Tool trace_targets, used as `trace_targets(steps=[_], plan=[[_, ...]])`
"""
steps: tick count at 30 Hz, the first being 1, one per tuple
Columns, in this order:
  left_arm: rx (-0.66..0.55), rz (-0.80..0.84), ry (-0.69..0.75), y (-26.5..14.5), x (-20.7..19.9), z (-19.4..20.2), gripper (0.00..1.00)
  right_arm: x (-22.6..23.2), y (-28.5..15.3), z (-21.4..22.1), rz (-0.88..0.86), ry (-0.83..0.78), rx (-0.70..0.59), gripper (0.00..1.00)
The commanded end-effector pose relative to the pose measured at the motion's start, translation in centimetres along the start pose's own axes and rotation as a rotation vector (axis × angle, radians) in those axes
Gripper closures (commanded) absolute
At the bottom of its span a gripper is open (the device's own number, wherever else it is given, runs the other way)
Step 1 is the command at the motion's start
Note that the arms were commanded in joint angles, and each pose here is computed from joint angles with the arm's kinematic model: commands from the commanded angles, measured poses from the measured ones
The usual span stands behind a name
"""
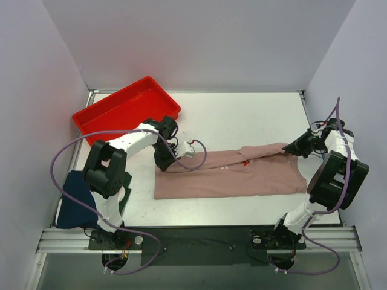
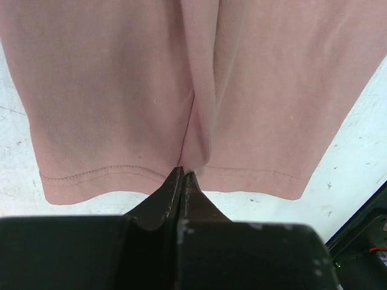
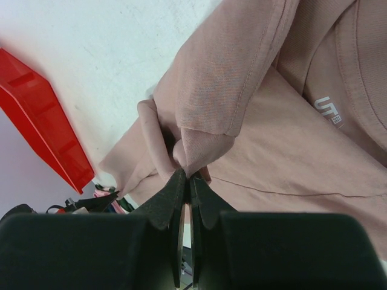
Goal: Fold and stack the t-shirts
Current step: Fold the other side of the tshirt into a rectangle
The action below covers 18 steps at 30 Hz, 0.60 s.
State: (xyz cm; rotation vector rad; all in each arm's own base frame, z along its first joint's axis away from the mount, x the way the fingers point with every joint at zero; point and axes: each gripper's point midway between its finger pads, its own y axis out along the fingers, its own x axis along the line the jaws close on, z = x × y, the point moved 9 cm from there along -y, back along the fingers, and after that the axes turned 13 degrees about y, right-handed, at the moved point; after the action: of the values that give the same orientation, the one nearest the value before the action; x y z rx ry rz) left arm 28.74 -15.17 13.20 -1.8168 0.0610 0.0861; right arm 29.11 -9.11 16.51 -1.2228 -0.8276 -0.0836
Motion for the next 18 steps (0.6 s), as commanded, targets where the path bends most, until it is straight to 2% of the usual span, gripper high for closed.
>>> trace_targets(steps=[1, 5, 9, 12, 18], plan=[[-0.015, -0.119, -0.020, -1.3, 1.8, -0.4, 1.00, 0.6, -0.4, -0.2, -0.003, -0.009, 0.015, 1.00], [-0.024, -0.368, -0.070, -3.7, 5.5, -1.1, 1.00, 1.8, -0.4, -1.2, -0.043, 0.005, 0.026, 1.00], [-0.054, -0.522, -0.090, -6.3, 8.1, -2.2, 1.00, 3.0, -0.3, -2.6, -0.064, 0.018, 0.018, 1.00], [-0.045, -0.482, -0.075, -6.4, 7.8, -2.0, 1.00, 2.3, 0.4, -2.8, -0.030, 0.029, 0.029, 1.00], [-0.006, -0.290, -0.068, -2.9, 4.7, 0.0, 1.00, 0.2, 2.5, -2.5, 0.046, 0.056, 0.069, 1.00]])
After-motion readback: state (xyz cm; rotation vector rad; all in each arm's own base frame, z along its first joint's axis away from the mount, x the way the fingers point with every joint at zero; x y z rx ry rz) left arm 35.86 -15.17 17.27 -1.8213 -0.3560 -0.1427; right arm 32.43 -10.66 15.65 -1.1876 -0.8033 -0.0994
